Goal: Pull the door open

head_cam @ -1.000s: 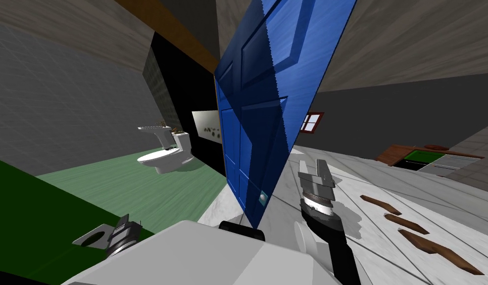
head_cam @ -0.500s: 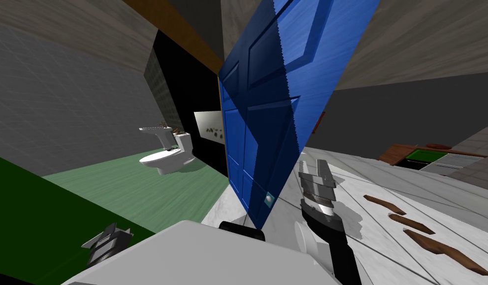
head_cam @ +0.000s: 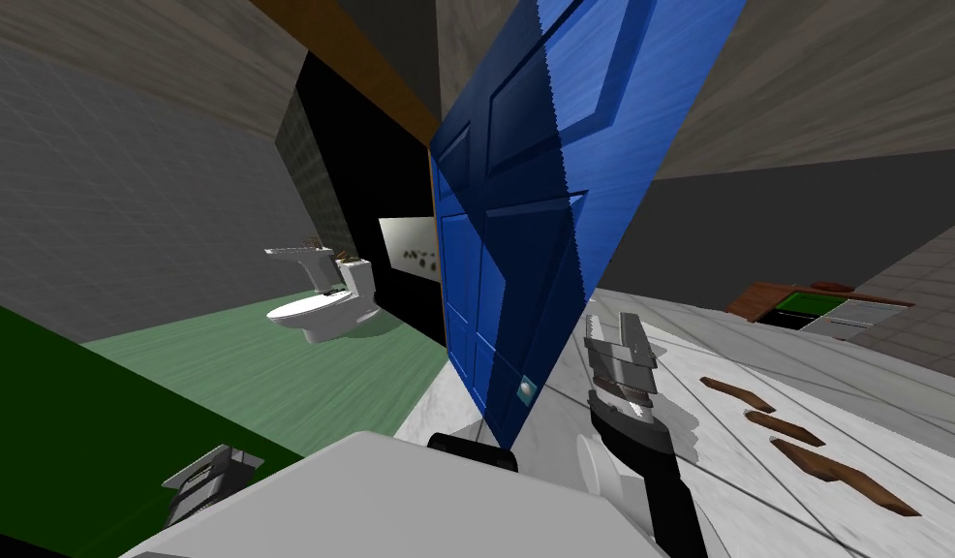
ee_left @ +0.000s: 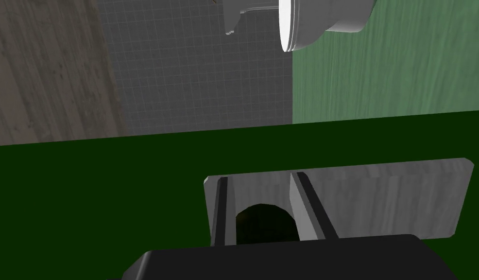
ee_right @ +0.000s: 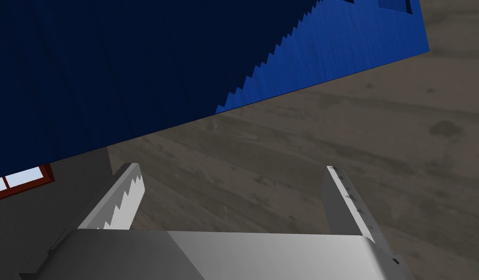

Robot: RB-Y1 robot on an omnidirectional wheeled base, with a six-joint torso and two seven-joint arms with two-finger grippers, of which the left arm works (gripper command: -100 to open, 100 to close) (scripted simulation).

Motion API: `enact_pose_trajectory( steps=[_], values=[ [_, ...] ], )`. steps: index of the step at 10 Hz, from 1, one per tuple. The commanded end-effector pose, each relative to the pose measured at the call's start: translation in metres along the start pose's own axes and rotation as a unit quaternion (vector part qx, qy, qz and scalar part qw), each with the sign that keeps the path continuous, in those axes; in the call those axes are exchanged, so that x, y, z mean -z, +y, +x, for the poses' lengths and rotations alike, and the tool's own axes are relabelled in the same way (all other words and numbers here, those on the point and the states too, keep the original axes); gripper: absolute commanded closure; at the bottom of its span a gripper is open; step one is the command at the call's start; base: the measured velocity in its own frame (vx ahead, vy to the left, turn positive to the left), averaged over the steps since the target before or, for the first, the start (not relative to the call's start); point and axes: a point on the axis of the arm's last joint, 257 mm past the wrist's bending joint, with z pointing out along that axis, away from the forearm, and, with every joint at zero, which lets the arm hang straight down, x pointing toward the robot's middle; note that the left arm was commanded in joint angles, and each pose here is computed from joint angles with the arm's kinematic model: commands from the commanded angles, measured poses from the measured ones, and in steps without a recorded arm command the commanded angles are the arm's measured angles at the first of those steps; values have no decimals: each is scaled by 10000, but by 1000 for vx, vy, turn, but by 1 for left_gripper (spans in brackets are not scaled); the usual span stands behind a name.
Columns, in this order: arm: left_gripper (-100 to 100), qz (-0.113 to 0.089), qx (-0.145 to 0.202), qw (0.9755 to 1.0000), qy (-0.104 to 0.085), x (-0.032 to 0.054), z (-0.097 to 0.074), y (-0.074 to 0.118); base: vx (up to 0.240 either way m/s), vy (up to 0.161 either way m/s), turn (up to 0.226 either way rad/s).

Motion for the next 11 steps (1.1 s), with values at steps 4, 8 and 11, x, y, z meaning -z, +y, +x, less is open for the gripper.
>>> enact_pose_trajectory(
  steps=[4, 8, 11],
  values=[
    [100, 88, -17, 10000, 9, -43, -9, -68, 0, -2, 1],
    [-100, 154, -8, 9999, -15, -39, -135, -147, 50, -185, 70],
    [-100, 21, 14, 10000, -50, 23, -151, -44, 14, -13, -11]
  ],
)
